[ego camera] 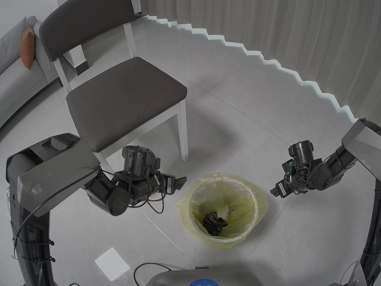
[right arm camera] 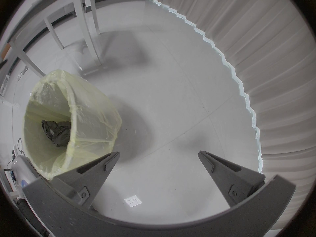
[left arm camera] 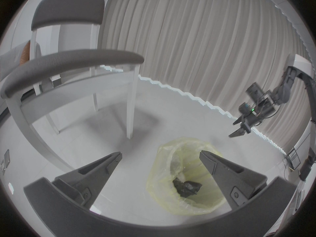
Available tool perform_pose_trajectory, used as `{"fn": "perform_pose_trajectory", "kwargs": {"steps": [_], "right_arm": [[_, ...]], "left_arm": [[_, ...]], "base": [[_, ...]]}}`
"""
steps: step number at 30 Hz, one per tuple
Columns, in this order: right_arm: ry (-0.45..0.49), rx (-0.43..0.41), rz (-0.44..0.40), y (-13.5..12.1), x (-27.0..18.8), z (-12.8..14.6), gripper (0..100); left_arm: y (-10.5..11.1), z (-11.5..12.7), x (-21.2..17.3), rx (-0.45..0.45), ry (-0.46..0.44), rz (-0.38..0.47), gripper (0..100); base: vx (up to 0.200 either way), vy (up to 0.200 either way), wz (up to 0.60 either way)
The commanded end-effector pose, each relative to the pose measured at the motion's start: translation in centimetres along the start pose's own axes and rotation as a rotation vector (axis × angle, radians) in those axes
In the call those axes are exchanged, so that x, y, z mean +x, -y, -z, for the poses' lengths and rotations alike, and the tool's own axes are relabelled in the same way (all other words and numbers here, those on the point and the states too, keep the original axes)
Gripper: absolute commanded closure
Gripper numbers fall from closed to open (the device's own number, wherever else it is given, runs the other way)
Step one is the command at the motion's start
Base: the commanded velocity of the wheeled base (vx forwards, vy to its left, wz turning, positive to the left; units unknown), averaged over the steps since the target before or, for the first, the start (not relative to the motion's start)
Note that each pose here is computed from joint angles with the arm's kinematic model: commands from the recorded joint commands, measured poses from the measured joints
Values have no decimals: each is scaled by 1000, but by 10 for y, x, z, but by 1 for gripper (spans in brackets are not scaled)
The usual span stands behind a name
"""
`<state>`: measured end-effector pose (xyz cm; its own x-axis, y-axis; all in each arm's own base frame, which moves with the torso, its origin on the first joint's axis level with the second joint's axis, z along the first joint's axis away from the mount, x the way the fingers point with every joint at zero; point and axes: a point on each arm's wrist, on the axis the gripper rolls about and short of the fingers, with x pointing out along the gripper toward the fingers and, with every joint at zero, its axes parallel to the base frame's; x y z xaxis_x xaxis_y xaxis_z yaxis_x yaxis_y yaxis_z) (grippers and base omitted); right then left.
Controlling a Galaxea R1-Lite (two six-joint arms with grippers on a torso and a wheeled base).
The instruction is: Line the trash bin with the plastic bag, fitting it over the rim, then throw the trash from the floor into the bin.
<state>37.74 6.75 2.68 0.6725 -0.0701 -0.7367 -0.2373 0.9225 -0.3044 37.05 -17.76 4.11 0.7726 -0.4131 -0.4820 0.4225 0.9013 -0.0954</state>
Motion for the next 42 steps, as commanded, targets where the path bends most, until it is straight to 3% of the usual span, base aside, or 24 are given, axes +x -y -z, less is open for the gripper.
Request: {"fn": "perform_pose_trajectory", "kwargs": {"steps": [1, 10, 30, 42], "right_arm": [[-33, -24, -70, -16, 10, 21, 0], [-34, -23, -61, -13, 9, 38, 0], [-57, -30, -68, -17, 10, 47, 0], [-53, -30, -79, -17, 10, 52, 0]], "left_arm": [[-16, 1, 55, 6, -35, -33, 0], [-4, 12, 92, 31, -77, -11, 0], [7, 25, 94, 77, -105, 11, 0], [-4, 26, 100, 77, -96, -9, 0]], "base": [[0, 0, 0], [0, 0, 0], [0, 0, 0], [0, 0, 0]]}}
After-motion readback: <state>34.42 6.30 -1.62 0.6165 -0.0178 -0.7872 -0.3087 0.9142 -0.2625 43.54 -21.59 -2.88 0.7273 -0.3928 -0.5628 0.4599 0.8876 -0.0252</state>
